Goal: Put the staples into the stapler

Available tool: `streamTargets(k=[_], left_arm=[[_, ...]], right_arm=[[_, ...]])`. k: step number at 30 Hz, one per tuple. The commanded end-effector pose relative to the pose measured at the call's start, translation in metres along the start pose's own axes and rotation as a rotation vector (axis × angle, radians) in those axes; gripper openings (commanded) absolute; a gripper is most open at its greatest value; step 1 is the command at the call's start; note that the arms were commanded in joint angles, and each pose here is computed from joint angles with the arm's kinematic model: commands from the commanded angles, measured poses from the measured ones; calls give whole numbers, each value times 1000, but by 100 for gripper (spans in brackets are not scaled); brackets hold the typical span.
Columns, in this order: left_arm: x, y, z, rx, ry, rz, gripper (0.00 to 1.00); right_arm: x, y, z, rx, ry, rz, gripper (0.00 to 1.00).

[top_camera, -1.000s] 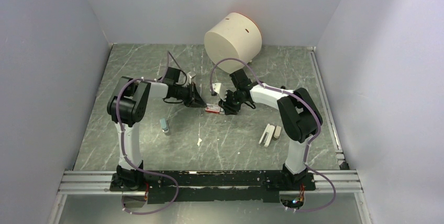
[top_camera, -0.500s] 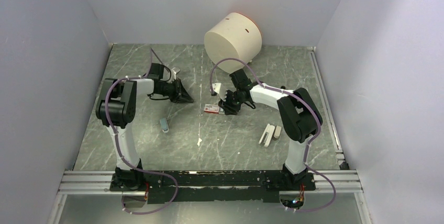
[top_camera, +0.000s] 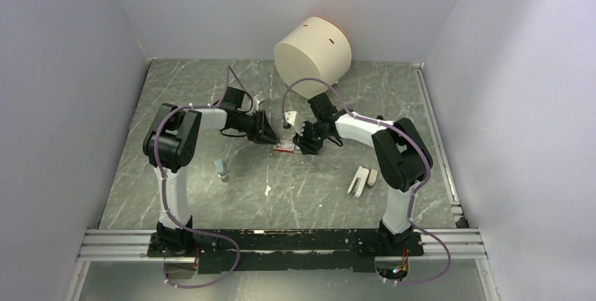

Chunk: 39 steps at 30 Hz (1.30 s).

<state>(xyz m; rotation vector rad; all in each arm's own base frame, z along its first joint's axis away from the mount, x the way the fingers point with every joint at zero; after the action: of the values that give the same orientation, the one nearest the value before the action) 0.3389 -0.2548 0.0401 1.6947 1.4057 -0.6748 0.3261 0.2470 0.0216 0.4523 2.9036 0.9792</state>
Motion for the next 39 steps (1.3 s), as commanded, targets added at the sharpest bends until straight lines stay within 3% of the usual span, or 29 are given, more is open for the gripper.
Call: streamTargets(k=[1, 21, 23, 27, 30, 39], left_arm=[[0, 8, 10, -1, -3, 18, 27], [10, 5, 5, 9, 94, 53, 44], [7, 5, 5, 6, 76, 46, 42], [2, 3, 7, 5, 40, 40, 28], [4, 1, 10, 14, 35, 36, 23], [3, -4, 15, 26, -2, 18, 24]], right_arm=[[1, -23, 11, 79, -2, 19, 44], [-2, -23, 11, 81, -24, 29, 45], [-2, -22, 10, 74, -23, 29, 45], [-2, -23, 11, 82, -24, 31, 45], [-2, -24, 11, 87, -24, 35, 45], [0, -22, 11, 75, -13, 38, 45]])
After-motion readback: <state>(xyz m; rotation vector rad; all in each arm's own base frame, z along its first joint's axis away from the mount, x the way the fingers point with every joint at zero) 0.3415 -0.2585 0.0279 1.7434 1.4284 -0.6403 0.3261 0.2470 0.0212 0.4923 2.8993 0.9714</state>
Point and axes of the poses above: each gripper's point midway between its finger pads, its own z axis out along the fingers, its own x axis along the line the jaws close on, y = z × x, the point moved 1 cm from there along -z, back along the fingers, and after that the axes turned 8 degrees about z, right-handed, at the moved point
